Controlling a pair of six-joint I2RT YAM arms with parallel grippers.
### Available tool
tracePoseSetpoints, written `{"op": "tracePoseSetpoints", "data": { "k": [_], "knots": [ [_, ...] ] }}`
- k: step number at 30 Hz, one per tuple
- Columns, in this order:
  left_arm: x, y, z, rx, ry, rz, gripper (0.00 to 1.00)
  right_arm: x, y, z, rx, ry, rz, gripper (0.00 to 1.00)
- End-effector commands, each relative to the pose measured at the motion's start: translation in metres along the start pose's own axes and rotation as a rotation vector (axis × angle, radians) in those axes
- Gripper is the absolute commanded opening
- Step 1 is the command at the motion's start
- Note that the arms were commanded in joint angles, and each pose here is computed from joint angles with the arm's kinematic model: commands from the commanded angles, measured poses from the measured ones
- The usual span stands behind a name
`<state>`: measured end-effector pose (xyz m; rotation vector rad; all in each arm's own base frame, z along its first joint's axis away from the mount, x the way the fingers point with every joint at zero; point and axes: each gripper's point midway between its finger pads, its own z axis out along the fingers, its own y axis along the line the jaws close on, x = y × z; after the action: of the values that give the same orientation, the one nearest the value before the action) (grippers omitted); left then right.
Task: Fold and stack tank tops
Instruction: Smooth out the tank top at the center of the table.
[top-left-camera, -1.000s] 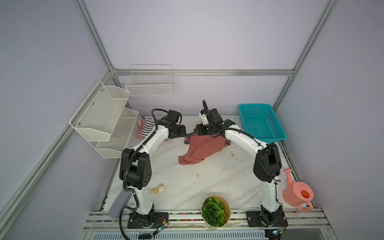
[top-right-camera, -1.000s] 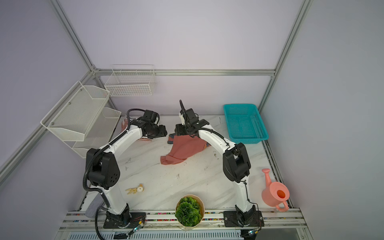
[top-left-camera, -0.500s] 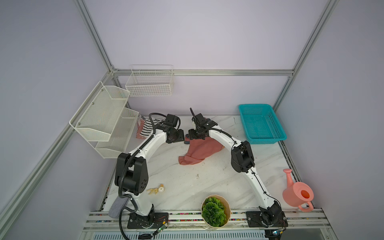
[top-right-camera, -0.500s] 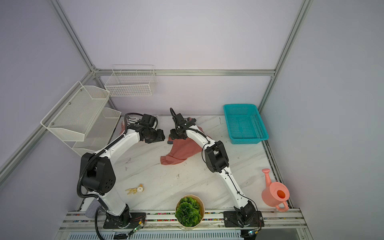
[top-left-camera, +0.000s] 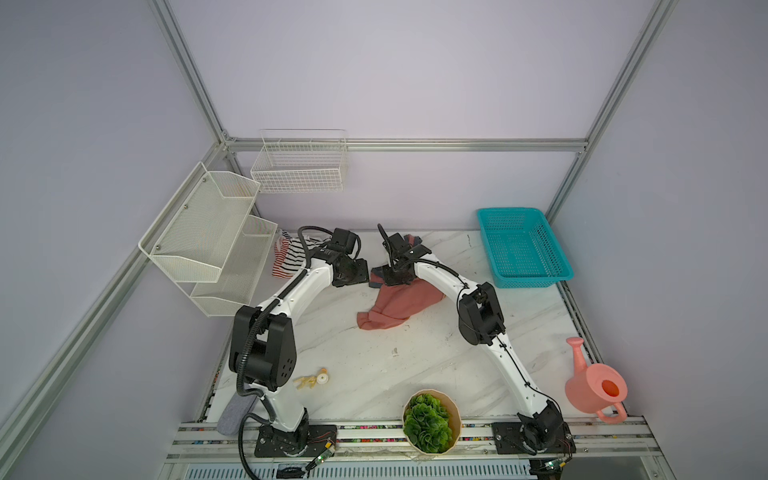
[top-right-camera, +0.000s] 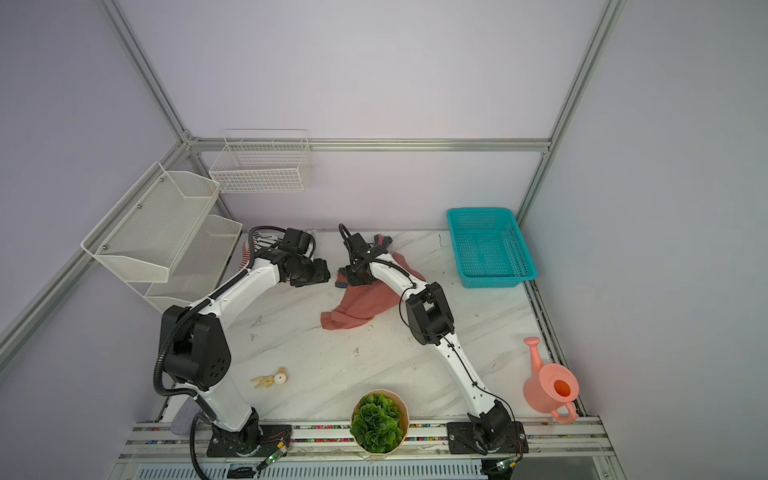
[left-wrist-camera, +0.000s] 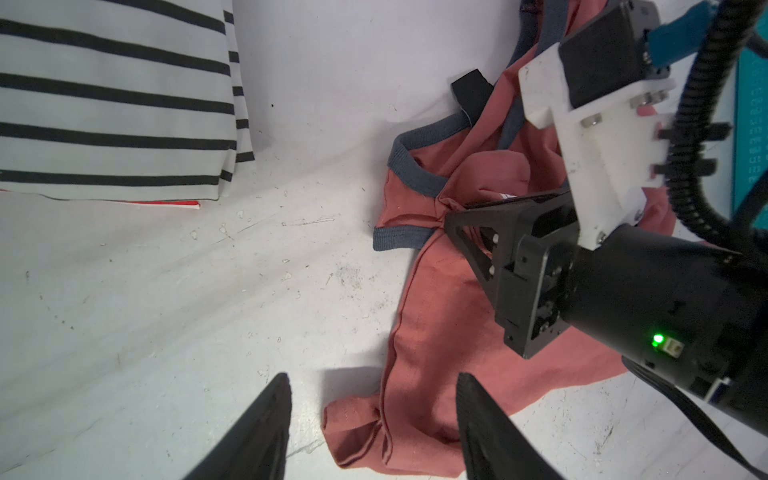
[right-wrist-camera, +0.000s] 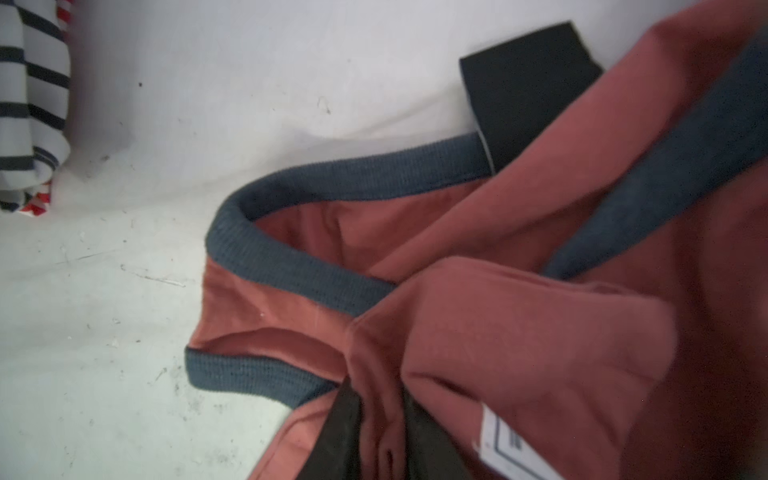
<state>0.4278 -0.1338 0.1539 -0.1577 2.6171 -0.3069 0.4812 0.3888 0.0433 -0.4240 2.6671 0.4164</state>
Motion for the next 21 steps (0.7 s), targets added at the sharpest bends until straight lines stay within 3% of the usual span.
{"op": "tracePoseSetpoints", "data": {
  "k": [1,5,11,13,17,21],
  "knots": [
    [0.001,-0.001,-0.003,0.023,-0.011,-0.010,0.63,-0.014,-0.002,-0.029,0.049,-0.055,-0.013,0.16],
    [0.000,-0.004,-0.005,0.036,-0.011,-0.012,0.63,-0.039,0.004,-0.071,0.042,-0.164,-0.014,0.12],
    [0.005,-0.005,-0.002,0.044,0.004,-0.010,0.63,-0.044,0.005,-0.125,0.028,-0.263,0.007,0.11],
    [0.007,-0.005,-0.001,0.044,0.010,-0.011,0.63,-0.036,0.001,-0.138,0.036,-0.270,0.017,0.11],
    [0.015,-0.007,0.003,0.045,0.031,-0.003,0.63,-0.008,-0.018,-0.162,0.089,-0.260,0.066,0.00],
    [0.022,-0.007,0.004,0.041,0.044,0.003,0.62,0.036,-0.042,-0.187,0.144,-0.237,0.136,0.00]
  ]
}}
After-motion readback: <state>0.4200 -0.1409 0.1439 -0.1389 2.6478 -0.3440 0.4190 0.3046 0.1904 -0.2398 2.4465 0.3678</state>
